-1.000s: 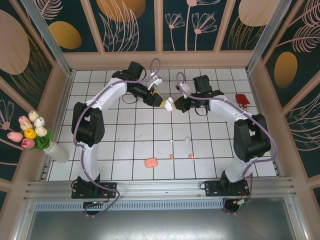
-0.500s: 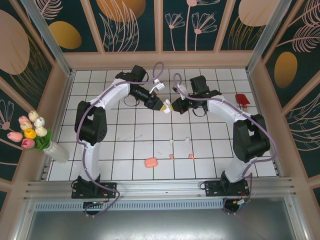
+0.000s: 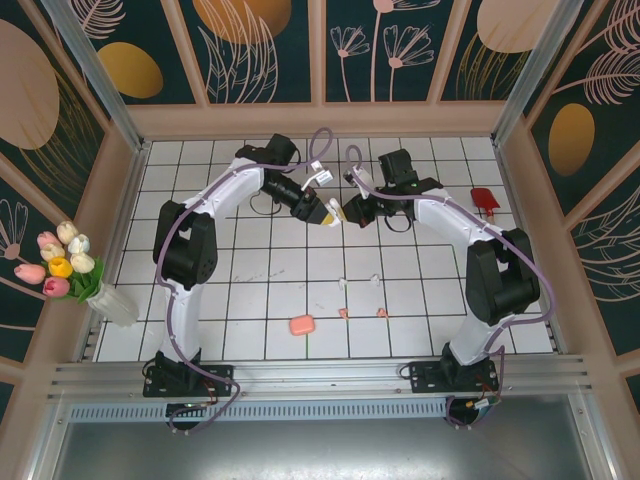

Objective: Insert wireless bluetooth earbuds into charging case

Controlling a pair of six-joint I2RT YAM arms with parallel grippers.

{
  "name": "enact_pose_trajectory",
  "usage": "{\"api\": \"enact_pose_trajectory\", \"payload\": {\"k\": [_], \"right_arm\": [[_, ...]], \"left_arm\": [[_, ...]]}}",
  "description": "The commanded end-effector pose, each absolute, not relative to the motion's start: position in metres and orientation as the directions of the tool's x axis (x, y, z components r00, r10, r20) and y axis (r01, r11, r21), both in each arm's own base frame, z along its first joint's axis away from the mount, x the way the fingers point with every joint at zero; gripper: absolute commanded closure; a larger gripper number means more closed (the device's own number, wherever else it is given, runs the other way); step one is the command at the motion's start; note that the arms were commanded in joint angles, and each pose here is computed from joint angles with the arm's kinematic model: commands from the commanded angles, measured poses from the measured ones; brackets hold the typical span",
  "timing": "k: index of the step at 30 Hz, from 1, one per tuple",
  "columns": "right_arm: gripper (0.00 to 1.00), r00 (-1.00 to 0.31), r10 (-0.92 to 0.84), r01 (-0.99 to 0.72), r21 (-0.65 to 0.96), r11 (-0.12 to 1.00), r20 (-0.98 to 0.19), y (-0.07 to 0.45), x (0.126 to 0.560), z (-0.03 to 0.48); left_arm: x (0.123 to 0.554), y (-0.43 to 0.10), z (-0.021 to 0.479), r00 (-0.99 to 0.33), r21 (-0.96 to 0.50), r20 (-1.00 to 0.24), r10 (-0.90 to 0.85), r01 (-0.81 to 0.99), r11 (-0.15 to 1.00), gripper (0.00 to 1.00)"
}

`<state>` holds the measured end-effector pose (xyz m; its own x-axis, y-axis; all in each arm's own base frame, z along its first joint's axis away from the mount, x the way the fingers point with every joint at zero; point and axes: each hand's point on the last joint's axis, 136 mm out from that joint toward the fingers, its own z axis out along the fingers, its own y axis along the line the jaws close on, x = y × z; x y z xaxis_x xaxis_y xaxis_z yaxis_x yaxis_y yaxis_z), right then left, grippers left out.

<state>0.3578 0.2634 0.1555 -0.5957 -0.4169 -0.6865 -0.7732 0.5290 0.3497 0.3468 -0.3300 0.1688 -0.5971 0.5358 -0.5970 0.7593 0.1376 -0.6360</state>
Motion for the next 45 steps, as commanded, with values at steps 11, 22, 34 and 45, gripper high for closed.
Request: {"api": "enact_pose_trajectory", "payload": {"k": [11, 22, 34, 45], "right_arm": [[1.0, -0.568, -0.442, -0.801, 0.341, 0.493, -0.694, 0.271, 0.356, 0.164], [1.0, -0.569, -0.446, -0.801, 0.344, 0.49, -0.69, 0.274, 0.356, 0.161], [0.67, -0.584, -0.37, -0.76, 0.326, 0.562, -0.722, 0.257, 0.371, 0.182], [0.49, -0.66, -0.119, -0.57, 0.391, 0.722, -0.742, 0.193, 0.357, 0.217]], "left_arm": [[0.341, -0.334, 0.175, -0.583, -0.653, -0.612, 0.534, 0.754, 0.074, 0.65], [0.34, -0.336, 0.175, -0.584, -0.661, -0.613, 0.532, 0.748, 0.059, 0.79], [0.34, -0.337, 0.176, -0.573, -0.645, -0.635, 0.518, 0.763, 0.052, 1.0], [0.364, -0.336, 0.193, -0.537, -0.505, -0.754, 0.378, 0.842, 0.189, 1.0]]}}
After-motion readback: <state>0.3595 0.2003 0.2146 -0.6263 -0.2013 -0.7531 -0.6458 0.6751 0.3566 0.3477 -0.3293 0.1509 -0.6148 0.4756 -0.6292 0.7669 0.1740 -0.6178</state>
